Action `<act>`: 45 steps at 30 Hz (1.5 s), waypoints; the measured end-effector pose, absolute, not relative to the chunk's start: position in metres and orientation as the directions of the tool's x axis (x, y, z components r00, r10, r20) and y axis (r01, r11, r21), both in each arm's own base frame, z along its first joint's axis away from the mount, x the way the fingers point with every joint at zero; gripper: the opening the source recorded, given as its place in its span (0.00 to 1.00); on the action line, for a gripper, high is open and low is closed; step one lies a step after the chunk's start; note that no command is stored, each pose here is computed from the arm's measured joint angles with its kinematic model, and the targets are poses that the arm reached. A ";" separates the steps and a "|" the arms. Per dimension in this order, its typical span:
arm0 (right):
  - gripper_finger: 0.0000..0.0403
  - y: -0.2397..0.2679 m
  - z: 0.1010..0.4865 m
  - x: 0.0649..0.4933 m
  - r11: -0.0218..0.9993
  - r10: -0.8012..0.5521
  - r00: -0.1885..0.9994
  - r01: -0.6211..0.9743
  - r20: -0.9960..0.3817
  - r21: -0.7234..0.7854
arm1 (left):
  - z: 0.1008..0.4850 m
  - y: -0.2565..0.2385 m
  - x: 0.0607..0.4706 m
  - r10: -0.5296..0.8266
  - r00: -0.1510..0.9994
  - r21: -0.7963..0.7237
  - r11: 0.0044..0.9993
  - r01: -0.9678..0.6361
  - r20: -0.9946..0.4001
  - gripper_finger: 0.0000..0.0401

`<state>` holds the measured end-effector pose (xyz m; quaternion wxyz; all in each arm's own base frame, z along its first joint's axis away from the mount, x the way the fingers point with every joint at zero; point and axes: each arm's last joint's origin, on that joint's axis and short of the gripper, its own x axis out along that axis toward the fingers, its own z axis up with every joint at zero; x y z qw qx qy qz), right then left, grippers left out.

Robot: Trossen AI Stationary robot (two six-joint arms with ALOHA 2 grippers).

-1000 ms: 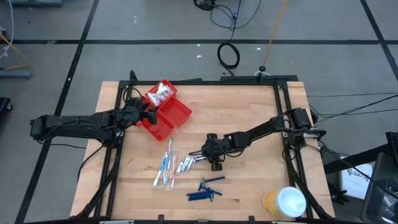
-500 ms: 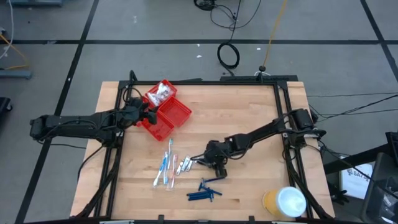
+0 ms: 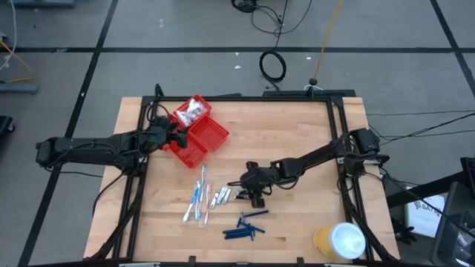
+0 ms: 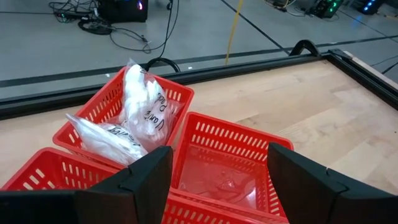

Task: Pick & Place Travel size toiletries
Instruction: Put the nail cutter into the horizontal left red bin

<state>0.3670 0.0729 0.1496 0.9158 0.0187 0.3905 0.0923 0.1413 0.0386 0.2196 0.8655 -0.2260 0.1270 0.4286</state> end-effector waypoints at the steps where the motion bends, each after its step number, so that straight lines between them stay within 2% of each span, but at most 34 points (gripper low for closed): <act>1: 0.38 0.073 0.146 0.367 0.980 0.190 0.669 -0.167 -0.718 0.103 | 0.220 0.039 0.141 0.684 0.601 -0.283 0.530 -0.799 -0.413 0.63; 5: 0.38 0.074 0.129 0.367 0.980 0.179 0.622 -0.177 -0.763 0.085 | 0.220 0.039 0.141 0.684 0.600 -0.283 0.530 -0.799 -0.414 0.63; 19: 0.37 0.057 0.123 0.359 0.994 0.085 0.526 -0.105 -0.846 0.034 | 0.219 0.039 0.141 0.684 0.599 -0.279 0.530 -0.800 -0.417 0.63; 23: 0.30 0.057 0.122 0.358 0.994 0.083 0.517 -0.104 -0.852 0.033 | 0.219 0.038 0.141 0.684 0.598 -0.233 0.556 -0.798 -0.418 0.63; 29: 0.11 0.057 0.122 0.356 0.991 0.083 0.504 -0.135 -0.860 0.017 | 0.219 0.039 0.141 0.684 0.598 -0.220 0.562 -0.797 -0.418 0.63; 31: 0.08 0.056 0.122 0.356 0.989 0.083 0.502 -0.147 -0.861 0.010 | 0.219 0.039 0.141 0.684 0.599 -0.221 0.563 -0.797 -0.417 0.63; 37: 0.08 0.057 0.123 0.357 0.984 0.083 0.512 -0.178 -0.855 -0.011 | 0.219 0.039 0.141 0.684 0.599 -0.225 0.560 -0.797 -0.417 0.63; 41: 0.08 0.054 0.137 0.353 0.981 0.047 0.536 -0.183 -0.843 -0.061 | 0.220 0.039 0.142 0.684 0.605 -0.222 0.568 -0.792 -0.407 0.63; 45: 0.08 0.044 0.168 0.353 0.975 -0.002 0.640 -0.168 -0.768 -0.142 | 0.224 0.038 0.144 0.678 0.631 -0.225 0.594 -0.773 -0.378 0.63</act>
